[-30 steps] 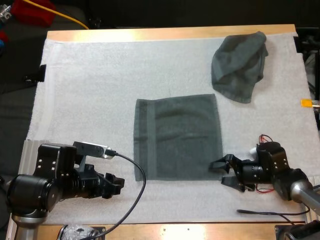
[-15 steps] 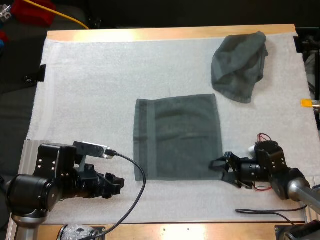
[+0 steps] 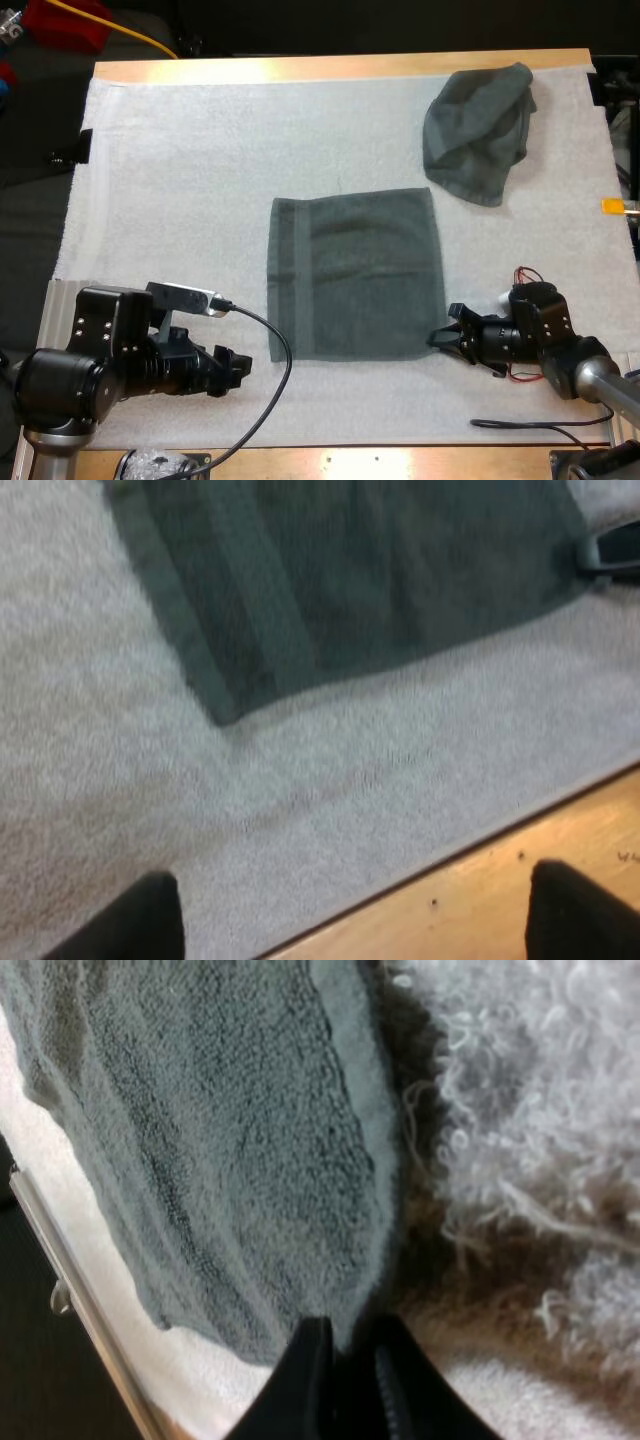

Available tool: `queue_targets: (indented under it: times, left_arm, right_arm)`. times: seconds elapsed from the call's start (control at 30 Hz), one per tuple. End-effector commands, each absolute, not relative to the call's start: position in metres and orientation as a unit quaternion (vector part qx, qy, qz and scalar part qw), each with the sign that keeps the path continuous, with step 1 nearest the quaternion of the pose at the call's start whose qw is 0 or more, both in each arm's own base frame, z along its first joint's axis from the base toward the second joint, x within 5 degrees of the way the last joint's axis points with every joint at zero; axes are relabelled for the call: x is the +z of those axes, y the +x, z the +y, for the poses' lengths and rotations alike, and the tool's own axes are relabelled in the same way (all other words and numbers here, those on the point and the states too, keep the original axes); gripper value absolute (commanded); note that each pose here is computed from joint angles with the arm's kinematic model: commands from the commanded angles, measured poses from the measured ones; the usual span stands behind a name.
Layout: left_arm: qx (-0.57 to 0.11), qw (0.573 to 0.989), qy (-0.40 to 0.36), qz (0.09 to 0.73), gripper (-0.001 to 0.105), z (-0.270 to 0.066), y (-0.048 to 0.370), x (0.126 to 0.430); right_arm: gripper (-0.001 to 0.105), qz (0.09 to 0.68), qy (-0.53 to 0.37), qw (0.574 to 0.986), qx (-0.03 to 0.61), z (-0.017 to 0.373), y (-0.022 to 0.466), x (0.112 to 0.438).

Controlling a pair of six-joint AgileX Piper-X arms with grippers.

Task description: Pick towel from pile, fold and stack

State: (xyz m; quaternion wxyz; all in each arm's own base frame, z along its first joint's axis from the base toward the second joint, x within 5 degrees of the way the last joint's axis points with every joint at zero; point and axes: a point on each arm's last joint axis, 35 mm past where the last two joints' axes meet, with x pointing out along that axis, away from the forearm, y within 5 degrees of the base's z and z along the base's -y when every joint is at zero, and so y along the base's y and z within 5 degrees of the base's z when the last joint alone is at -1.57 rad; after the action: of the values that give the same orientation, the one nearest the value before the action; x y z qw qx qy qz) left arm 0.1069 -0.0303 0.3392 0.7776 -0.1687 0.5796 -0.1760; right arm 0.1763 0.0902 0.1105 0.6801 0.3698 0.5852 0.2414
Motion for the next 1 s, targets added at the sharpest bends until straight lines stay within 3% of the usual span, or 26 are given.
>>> queue_targets:
  times: [0.0,0.3,0.97]
  left_arm:
    - [-0.180,0.782,-0.170,0.572,0.068,-0.031,0.107,0.340]
    - [-0.182,0.794,-0.174,0.554,0.068,-0.034,0.129,0.335]
    - [-0.180,0.676,-0.239,0.674,0.068,-0.048,0.193,0.207]
  right_arm:
    - [0.003,0.596,0.367,0.675,0.233,0.089,0.173,0.107]
    - [0.003,0.626,0.341,0.665,0.224,0.085,0.165,0.101]
    - [0.003,0.635,0.325,0.662,0.227,0.084,0.161,0.099]
